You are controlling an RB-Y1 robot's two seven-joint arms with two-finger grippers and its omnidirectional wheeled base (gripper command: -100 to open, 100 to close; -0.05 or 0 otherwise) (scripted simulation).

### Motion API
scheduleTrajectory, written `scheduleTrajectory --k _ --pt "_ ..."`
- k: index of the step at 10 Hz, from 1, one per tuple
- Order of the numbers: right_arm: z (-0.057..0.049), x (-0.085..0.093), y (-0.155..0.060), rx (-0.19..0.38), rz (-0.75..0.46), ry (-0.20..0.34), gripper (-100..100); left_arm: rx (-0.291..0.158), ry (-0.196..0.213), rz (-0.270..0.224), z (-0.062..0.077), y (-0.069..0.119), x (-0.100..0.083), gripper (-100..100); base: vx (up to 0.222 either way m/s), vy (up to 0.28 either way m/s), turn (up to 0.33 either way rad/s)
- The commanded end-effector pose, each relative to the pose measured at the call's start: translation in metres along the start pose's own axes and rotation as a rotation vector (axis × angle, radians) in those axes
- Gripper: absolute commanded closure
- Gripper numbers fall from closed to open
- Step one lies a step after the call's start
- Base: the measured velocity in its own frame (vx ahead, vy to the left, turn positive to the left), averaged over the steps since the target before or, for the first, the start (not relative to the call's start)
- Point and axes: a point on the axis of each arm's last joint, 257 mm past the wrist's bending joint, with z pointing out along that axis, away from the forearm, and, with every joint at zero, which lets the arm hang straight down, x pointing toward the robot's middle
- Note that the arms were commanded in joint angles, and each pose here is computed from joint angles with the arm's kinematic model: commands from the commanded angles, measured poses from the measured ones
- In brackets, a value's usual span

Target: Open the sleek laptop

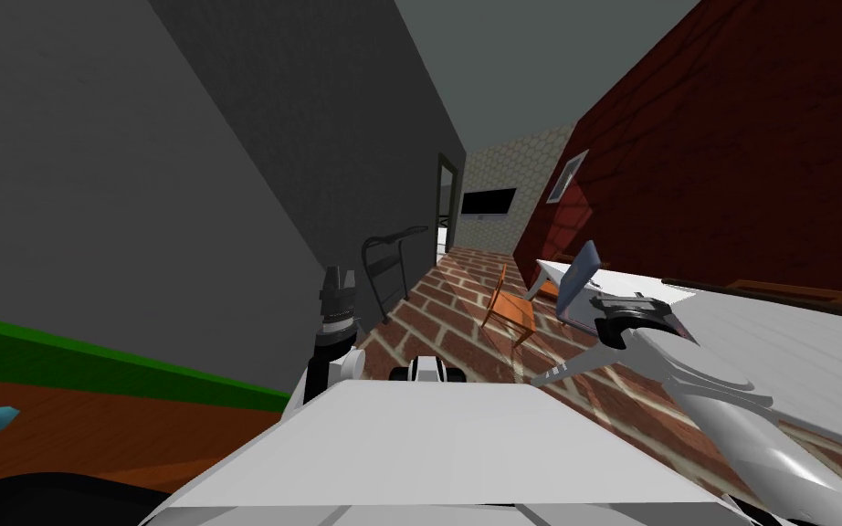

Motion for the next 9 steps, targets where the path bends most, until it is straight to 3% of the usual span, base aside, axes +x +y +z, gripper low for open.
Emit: scheduleTrajectory --k 1,3,9 --pt "-0.008 -0.004 0.019 -0.010 0.080 -0.010 100 0.000 0.000 0.000 0.000 0.000 0.000 0 -0.044 -0.091 -0.079" --pt "-0.013 -0.007 0.028 -0.014 0.120 -0.015 100 0.000 0.000 0.000 0.000 0.000 0.000 0 -0.039 -0.095 -0.037" --pt "-0.038 -0.028 0.073 -0.029 0.351 -0.046 100 0.000 0.000 0.000 0.000 0.000 0.000 0 -0.040 -0.101 -0.058"
